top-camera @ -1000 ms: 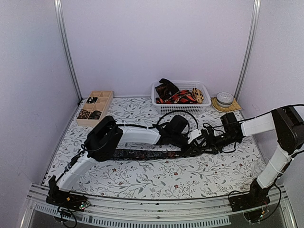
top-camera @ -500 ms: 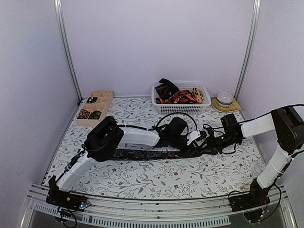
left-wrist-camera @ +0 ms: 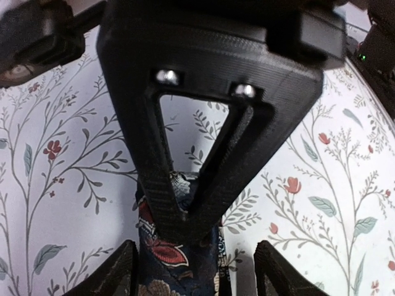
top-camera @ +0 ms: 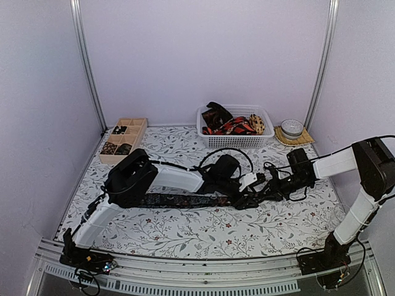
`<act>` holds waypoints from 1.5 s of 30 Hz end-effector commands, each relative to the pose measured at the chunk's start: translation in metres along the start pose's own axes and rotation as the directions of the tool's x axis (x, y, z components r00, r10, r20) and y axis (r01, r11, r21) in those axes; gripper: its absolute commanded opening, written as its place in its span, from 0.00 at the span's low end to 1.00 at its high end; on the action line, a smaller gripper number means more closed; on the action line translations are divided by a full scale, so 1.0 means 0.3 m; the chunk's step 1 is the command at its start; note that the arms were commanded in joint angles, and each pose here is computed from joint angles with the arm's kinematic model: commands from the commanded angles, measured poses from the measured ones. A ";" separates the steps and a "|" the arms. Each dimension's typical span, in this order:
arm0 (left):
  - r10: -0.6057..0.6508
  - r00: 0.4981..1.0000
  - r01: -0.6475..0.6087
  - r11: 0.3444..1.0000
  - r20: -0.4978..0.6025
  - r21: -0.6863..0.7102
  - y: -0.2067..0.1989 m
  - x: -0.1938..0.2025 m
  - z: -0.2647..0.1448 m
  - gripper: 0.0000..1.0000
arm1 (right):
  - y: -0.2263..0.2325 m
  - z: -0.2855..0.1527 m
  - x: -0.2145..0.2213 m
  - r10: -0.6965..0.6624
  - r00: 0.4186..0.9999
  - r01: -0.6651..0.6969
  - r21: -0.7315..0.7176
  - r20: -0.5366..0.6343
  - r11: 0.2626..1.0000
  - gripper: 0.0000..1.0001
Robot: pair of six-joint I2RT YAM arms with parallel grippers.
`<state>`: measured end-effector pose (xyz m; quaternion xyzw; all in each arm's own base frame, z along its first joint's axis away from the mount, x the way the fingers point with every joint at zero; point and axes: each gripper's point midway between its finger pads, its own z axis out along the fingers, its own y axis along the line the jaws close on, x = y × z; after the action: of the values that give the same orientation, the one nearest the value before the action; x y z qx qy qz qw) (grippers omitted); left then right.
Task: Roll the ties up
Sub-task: Roll the tie at the center of the board.
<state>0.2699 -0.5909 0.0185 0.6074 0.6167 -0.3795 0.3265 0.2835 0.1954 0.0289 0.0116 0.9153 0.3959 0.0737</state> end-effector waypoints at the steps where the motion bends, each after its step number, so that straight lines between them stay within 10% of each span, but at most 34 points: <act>1: 0.074 0.996 -0.075 0.997 -0.040 -0.034 -0.014 -0.018 -0.002 0.64 | 0.047 -0.027 -0.025 -0.088 0.996 0.088 -0.009 0.027 0.996 0.16; 18: 0.177 0.958 -0.204 0.973 -0.225 -0.104 -0.019 0.105 0.058 0.34 | 0.059 -0.030 -0.026 -0.093 0.995 0.094 -0.024 0.027 0.995 0.26; 30: 0.122 0.967 -0.172 0.960 -0.222 -0.221 0.041 0.086 0.052 0.34 | 0.056 -0.028 -0.005 -0.102 0.994 0.103 -0.039 0.026 0.994 0.35; 45: 0.100 0.977 -0.141 0.965 -0.189 -0.220 0.032 0.053 0.049 0.47 | 0.027 -0.029 -0.008 -0.100 0.994 0.100 0.004 0.049 0.995 0.20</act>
<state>0.2844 -0.6015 0.0182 0.6293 0.6298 -0.2392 0.3874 0.2836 0.1949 0.0269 -0.0108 0.9149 0.3936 0.0885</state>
